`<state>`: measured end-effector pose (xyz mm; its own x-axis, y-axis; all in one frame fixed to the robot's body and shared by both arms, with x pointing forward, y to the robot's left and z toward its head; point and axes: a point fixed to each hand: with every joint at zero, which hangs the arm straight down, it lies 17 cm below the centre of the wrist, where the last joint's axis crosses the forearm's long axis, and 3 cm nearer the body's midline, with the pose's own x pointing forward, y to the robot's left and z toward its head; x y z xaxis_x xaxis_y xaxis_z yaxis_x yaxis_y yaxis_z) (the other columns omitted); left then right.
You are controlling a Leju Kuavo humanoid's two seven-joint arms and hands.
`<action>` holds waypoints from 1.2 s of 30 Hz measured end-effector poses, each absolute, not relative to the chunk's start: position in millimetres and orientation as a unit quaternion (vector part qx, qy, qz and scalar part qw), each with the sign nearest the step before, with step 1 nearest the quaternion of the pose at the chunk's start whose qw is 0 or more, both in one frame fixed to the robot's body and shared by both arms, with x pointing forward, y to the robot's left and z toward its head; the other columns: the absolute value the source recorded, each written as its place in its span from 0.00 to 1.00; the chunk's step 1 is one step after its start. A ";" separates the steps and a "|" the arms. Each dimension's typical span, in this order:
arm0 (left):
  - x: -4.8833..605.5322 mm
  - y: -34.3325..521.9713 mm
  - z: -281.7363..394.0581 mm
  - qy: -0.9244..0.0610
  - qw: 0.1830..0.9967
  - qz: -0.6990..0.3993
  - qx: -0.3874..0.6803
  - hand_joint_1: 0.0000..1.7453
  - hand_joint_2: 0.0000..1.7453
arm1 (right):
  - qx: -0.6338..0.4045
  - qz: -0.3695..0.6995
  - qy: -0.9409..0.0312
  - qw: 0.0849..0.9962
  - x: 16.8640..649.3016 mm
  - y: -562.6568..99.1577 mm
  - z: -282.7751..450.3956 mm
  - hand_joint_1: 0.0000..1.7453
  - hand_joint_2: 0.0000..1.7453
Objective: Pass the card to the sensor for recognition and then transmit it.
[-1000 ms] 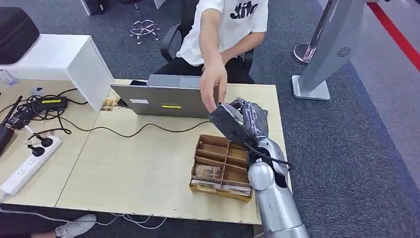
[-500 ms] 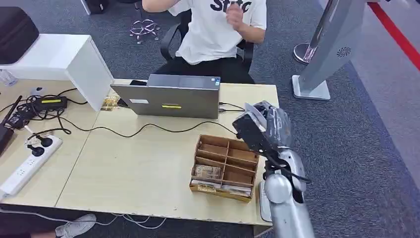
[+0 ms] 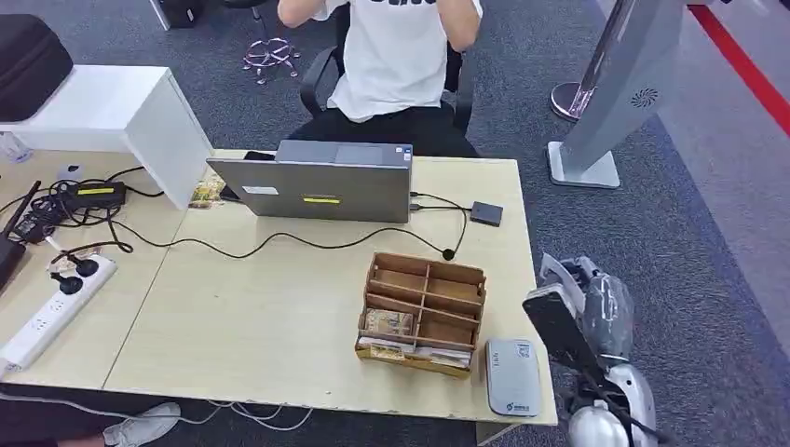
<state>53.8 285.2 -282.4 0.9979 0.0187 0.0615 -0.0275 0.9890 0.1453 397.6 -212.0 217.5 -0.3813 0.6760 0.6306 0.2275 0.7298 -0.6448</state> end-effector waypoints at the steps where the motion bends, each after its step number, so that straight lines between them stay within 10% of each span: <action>1: 53.7 285.2 -282.4 -0.030 0.997 0.012 0.073 0.00 1.00 | -0.285 0.234 -0.797 0.478 397.3 -213.5 217.9 1.00 1.00; 24: 50.0 288.7 -282.7 -0.026 0.995 0.046 0.082 0.00 1.00 | -0.288 0.265 -0.759 0.520 361.5 -254.0 168.4 1.00 1.00; 36: 53.5 298.2 -282.4 -0.028 0.995 0.039 0.090 0.00 1.00 | -0.221 0.455 -0.642 0.576 323.3 -213.5 46.9 1.00 1.00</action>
<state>53.5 298.2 -282.4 0.9954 0.0722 0.0626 -0.0822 0.9809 0.1761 323.3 -213.5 46.9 -0.2379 0.8082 0.5387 -0.2401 0.4885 -0.8389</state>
